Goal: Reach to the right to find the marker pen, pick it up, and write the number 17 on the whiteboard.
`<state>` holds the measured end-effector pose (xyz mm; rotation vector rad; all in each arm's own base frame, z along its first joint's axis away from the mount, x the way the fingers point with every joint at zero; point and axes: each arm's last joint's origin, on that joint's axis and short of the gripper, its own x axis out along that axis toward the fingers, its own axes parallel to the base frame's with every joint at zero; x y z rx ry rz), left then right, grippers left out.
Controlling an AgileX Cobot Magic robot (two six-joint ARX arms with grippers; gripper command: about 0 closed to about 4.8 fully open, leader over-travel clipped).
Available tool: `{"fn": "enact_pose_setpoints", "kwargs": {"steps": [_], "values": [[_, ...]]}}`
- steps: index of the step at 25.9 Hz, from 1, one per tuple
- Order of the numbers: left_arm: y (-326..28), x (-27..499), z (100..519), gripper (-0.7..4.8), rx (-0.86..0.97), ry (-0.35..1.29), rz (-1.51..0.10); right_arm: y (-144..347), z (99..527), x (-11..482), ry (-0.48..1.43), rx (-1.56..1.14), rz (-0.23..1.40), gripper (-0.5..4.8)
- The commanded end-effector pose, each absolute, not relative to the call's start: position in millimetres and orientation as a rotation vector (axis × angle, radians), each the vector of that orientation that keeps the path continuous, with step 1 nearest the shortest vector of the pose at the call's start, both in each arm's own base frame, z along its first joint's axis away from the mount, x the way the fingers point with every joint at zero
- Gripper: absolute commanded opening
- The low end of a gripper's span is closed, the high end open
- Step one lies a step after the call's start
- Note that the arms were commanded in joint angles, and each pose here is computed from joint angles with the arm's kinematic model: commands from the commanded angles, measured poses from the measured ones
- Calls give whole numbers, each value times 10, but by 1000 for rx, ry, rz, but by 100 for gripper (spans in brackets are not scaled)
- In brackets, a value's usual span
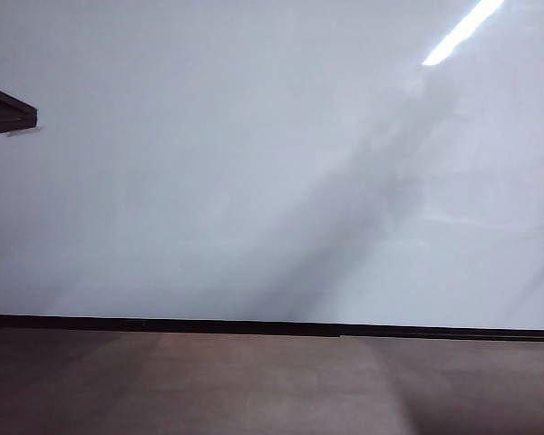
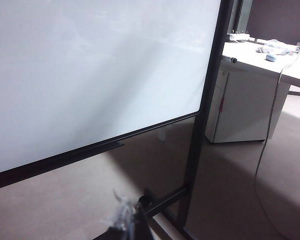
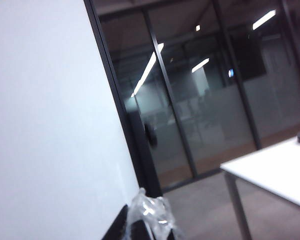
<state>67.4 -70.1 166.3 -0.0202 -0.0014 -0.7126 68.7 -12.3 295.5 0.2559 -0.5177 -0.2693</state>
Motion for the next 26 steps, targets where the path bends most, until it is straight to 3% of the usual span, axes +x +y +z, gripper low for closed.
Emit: {"fn": "enact_pose_setpoints", "kwargs": {"steps": [1,6,8,9,10,11,13,19,26], "values": [[-702,673,1674,-5,-23,-12,-717,-128,3407,728,-629,192,-281,-5],[-702,673,1674,-5,-23,-12,-717,-194,3859,1118,-607,20,-342,-5],[-702,673,1674,-5,-23,-12,-717,-259,3932,1374,-559,-35,-265,6],[-702,673,1674,-5,-23,-12,-717,-307,3936,1512,-540,-56,-188,41],[-702,673,1674,-5,-24,-12,-717,-357,3927,1624,-529,-53,-133,92],[-702,673,1674,-5,-23,-12,-717,-486,3867,1853,-500,6,-64,267],[-702,674,1674,-5,-23,-12,-715,-622,3686,2120,-438,102,-62,479],[-702,674,1674,-5,-23,-11,-716,-921,2801,2731,-223,78,-63,479],[-700,675,1673,-5,-23,-11,-709,-1181,1918,3156,-152,119,-39,479]]}}
